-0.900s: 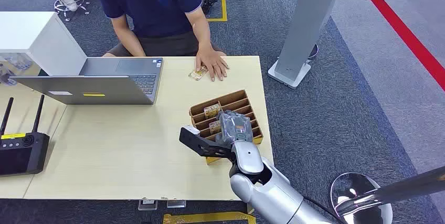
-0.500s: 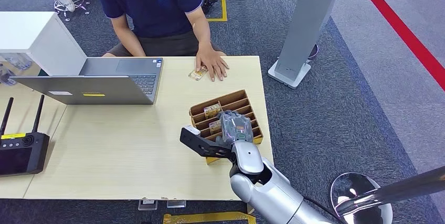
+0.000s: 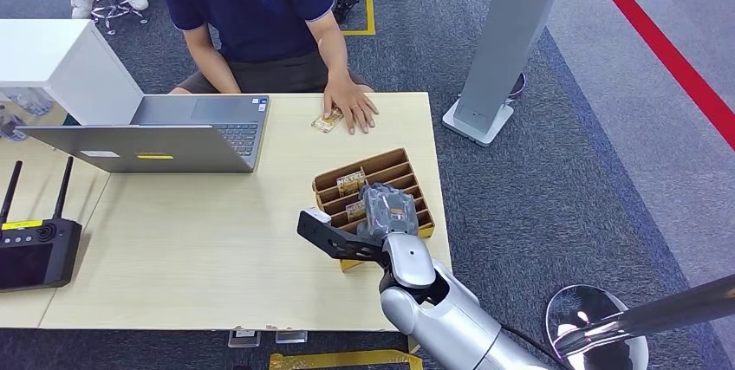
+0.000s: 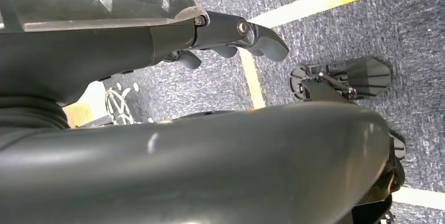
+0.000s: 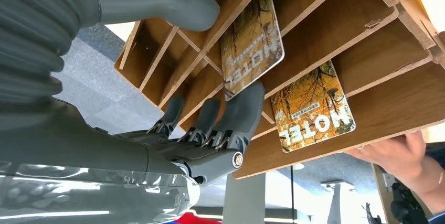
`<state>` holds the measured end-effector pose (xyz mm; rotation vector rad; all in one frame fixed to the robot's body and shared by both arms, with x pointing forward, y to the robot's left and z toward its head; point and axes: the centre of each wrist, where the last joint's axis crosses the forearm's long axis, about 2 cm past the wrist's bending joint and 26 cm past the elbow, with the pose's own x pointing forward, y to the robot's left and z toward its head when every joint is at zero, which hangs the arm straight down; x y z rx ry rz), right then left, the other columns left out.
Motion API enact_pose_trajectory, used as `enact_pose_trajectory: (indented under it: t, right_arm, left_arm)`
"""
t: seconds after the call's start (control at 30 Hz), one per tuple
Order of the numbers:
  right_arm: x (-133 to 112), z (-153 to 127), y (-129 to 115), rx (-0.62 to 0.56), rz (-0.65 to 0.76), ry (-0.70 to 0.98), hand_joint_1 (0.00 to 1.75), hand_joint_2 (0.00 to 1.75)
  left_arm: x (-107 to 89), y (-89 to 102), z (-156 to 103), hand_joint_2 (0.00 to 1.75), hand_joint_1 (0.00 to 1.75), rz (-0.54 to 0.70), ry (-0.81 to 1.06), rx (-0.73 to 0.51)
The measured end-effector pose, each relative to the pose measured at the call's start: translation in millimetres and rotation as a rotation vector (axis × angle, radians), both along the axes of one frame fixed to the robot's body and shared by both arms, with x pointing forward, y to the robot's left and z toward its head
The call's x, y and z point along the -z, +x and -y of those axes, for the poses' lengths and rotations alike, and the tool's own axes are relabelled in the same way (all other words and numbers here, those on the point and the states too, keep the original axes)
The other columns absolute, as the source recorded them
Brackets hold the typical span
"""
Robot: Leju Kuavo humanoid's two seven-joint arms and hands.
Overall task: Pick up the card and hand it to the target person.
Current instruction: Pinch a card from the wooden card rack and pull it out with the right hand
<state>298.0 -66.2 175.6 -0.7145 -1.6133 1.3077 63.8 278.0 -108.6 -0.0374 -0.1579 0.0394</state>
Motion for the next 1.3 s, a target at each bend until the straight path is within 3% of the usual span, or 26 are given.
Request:
enact_pose_trajectory:
  t: [0.53, 0.93, 1.0, 1.13, 1.3]
  right_arm:
    - [1.8, 1.2, 0.9, 0.006, -0.006, -0.003, 0.95, 1.75]
    - [2.4, 4.5, 3.8, 0.025, -0.009, 0.002, 1.74, 1.75]
    - [2.5, 4.7, 4.0, 0.026, -0.009, 0.002, 1.75, 1.75]
    - [2.5, 4.9, 4.2, 0.027, -0.008, 0.003, 1.57, 1.75]
    - [3.1, 5.0, 3.8, 0.029, -0.002, 0.004, 1.57, 1.75]
  left_arm:
    - [-0.2, 1.3, 0.1, 0.00, 0.00, 0.003, 0.000, 0.001]
    - [-0.3, 2.0, 0.0, 0.00, 0.00, -0.001, 0.002, 0.008]
    - [-0.3, 2.2, 0.0, 0.00, 0.00, -0.001, 0.002, 0.010]
    - [-0.4, 2.6, 0.0, 0.00, 0.00, 0.001, 0.001, 0.016]
    - [-0.7, 4.4, 0.1, 0.00, 0.00, 0.007, 0.006, 0.040]
